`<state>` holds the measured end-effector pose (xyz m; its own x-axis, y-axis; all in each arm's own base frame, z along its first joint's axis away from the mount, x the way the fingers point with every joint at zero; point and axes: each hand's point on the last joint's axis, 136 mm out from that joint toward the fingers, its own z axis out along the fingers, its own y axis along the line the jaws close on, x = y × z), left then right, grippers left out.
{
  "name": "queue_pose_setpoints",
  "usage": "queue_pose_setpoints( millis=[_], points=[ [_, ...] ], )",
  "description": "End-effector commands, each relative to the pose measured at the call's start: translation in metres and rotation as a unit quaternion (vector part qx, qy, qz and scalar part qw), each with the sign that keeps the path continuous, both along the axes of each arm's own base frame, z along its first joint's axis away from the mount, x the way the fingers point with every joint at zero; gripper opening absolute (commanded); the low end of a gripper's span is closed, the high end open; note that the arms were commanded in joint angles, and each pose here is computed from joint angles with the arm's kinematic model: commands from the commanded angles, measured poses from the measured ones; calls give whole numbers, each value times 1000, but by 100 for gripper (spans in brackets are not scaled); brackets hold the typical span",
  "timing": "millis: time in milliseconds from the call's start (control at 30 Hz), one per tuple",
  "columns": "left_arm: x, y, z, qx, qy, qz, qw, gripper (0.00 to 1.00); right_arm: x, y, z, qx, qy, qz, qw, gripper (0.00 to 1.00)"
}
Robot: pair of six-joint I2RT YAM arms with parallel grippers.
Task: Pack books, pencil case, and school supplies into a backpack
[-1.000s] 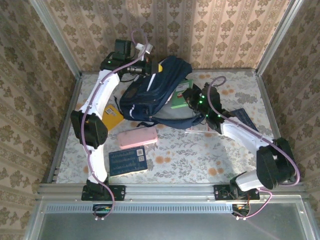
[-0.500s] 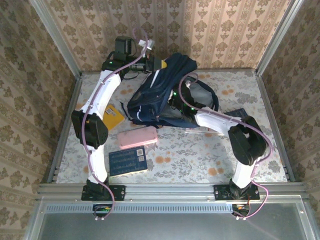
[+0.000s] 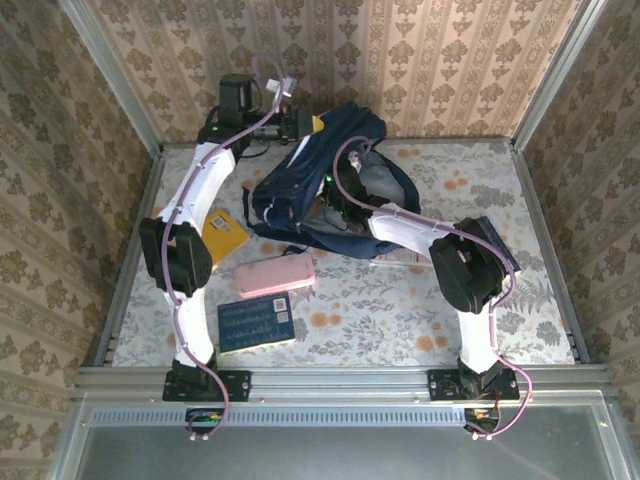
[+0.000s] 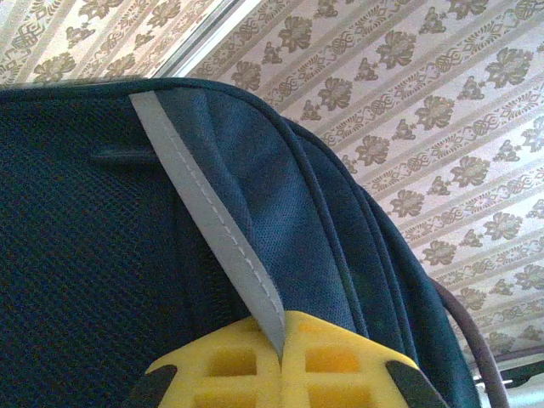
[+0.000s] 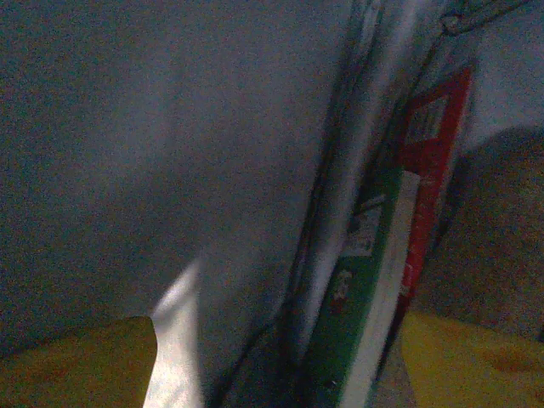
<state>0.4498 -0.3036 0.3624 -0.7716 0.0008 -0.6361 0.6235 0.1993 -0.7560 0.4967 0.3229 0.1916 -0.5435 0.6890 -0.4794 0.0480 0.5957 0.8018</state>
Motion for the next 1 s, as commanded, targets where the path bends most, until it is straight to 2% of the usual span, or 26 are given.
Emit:
queue_pose_setpoints(
  millis=[0,133,233,367,467,600,667,767,867,967],
  points=[
    [-18,14,73,-40,-109,-2,993,0,-19,5,71,-21,-111,79,990,77],
    [9,12,38,-2,-75,36,997,0,-57,-7,103,-74,-184,138,970,75],
    [26,6,13,26,-53,54,997,0,-85,-29,113,-102,-208,149,961,74],
    [46,4,-22,76,-29,84,993,0,-115,-72,107,-141,-189,137,962,72],
    [59,9,-51,119,-12,118,986,0,-134,-109,92,-189,-151,116,963,70],
    [75,16,-88,189,-13,163,968,0,-148,-156,66,-216,-85,76,970,62],
    [81,22,-104,223,-11,176,959,0,-153,-184,50,-230,-44,29,972,59],
    [87,26,-121,234,8,184,955,0,-158,-213,28,-244,0,-7,970,59],
    [88,24,-132,235,21,185,954,0,-155,-225,-8,-235,73,1,969,57],
    [85,14,-138,227,34,173,958,5,-146,-235,-47,-220,143,10,965,43]
  ],
)
